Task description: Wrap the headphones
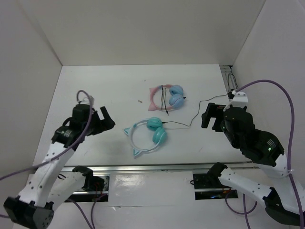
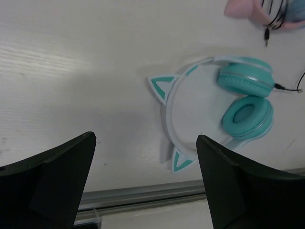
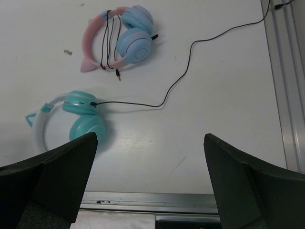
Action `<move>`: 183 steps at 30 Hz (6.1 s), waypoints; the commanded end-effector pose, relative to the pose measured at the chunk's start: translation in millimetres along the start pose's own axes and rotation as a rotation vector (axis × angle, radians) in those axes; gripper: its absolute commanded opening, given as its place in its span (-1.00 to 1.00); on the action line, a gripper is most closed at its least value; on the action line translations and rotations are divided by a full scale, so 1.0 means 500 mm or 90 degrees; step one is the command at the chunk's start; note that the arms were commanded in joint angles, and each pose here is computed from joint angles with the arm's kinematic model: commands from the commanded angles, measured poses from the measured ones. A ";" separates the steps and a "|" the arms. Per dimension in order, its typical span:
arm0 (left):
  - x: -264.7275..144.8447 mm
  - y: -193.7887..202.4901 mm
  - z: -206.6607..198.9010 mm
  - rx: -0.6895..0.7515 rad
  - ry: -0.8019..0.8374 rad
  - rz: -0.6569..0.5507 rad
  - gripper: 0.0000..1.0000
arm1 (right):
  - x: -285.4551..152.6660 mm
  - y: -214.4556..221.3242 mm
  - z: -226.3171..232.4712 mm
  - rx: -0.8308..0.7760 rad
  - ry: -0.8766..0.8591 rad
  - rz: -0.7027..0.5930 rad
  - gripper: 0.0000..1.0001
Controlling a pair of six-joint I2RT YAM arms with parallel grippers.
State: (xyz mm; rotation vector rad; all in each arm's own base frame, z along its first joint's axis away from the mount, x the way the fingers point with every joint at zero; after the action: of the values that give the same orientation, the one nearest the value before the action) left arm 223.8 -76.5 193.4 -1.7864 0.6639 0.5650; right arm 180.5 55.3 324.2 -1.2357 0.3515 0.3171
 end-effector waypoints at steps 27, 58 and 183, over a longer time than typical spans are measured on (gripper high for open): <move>0.252 0.313 -0.083 -0.023 -0.232 0.189 0.15 | 0.007 0.022 0.065 0.006 -0.122 0.017 1.00; -0.242 -0.179 0.030 0.127 -0.267 -0.107 -1.00 | 0.107 0.061 0.387 -0.187 -0.609 -0.129 1.00; -0.357 -0.309 -0.208 -0.018 0.068 -0.438 -1.00 | 0.357 0.524 0.505 -0.023 -0.901 0.262 -0.61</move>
State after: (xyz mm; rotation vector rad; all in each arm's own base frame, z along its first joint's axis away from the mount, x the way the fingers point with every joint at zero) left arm 202.2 -118.9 411.6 -1.6880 0.2128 0.0413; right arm 261.7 370.7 81.8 -0.7374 -0.5204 1.4505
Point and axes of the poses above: each gripper's point midway between its finger pads, its own x axis out along the fingers, its own z axis along the line the jaws close on, y = z × x, the point moved 1 cm from there along -x, back along the fingers, and after that the axes turned 9 degrees about x, right-handed, at the moved point
